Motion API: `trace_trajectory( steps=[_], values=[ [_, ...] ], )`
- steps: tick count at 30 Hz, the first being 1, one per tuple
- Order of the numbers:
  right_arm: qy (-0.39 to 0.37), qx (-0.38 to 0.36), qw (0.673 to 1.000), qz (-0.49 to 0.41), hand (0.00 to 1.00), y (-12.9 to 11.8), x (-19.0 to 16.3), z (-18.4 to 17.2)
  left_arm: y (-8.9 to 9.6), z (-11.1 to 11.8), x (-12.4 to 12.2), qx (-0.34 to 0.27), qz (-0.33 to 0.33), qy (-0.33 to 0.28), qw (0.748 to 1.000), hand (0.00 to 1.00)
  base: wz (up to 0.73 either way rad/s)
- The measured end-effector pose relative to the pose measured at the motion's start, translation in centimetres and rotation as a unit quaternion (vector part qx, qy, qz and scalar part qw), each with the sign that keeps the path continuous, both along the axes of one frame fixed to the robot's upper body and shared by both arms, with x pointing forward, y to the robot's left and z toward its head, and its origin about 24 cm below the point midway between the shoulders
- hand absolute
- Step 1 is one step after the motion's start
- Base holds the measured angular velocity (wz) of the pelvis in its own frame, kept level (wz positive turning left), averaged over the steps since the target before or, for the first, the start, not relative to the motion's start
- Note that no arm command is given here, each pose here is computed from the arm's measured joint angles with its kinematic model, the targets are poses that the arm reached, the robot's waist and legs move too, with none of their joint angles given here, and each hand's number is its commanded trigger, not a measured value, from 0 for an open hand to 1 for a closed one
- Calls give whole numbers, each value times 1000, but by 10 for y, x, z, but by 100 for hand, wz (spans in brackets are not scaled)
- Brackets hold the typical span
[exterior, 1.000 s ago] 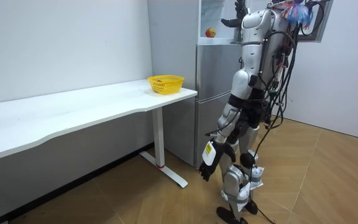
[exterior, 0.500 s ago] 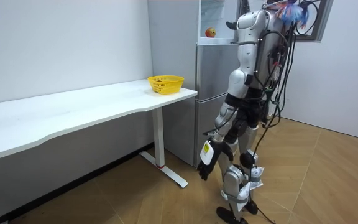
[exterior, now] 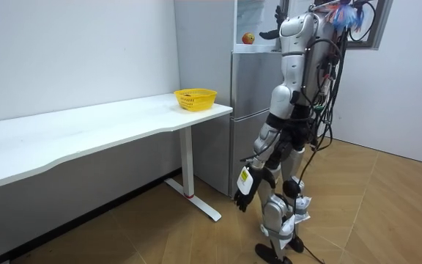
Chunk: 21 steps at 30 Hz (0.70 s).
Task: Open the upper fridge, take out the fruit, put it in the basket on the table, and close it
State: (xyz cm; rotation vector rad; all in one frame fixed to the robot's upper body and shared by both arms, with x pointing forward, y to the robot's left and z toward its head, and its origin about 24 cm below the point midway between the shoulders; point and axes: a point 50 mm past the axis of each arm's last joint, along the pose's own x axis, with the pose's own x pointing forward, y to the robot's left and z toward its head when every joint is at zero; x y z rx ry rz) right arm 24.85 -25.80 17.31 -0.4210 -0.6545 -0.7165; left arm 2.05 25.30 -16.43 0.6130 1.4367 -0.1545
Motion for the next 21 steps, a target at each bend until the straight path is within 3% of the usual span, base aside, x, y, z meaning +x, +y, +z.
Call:
trace_trajectory(
  steps=[21],
  values=[
    [34, -21, 999, -13, 0, -29, 41, 31, 13, 4, -18, 4, 29, 18, 999, 0, 6]
  ],
)
